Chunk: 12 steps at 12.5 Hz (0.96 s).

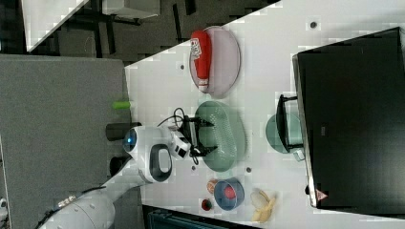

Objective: Drag strainer right to left.

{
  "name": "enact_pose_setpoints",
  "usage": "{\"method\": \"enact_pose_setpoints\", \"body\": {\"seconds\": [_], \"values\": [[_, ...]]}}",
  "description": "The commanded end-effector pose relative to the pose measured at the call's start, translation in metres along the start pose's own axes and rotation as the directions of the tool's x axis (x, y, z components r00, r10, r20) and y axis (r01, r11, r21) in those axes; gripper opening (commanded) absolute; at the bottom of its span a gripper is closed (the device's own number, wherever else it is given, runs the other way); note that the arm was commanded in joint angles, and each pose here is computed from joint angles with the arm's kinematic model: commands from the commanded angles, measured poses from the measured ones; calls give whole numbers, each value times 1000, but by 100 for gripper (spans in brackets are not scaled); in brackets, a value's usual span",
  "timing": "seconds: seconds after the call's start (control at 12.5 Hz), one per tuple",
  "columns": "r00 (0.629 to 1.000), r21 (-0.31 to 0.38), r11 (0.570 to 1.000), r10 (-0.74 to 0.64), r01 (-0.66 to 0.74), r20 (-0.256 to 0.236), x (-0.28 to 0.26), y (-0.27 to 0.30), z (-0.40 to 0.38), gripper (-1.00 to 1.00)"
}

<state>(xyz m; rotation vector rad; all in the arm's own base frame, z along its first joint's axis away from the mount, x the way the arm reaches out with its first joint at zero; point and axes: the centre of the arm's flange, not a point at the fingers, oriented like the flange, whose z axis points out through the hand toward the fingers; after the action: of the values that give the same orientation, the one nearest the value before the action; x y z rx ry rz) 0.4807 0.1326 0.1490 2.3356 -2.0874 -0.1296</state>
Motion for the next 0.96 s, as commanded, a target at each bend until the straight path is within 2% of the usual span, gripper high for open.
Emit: {"method": "enact_pose_setpoints", "body": {"seconds": [0.08,0.72,0.96], "values": [[993,-18,993,120,-120,9,-47,-1,6,100],[991,-24,991,131,-131,20,-142,-14,13,100],[991,-25,992,123,-122,45,-172,-20,15,100]]}}
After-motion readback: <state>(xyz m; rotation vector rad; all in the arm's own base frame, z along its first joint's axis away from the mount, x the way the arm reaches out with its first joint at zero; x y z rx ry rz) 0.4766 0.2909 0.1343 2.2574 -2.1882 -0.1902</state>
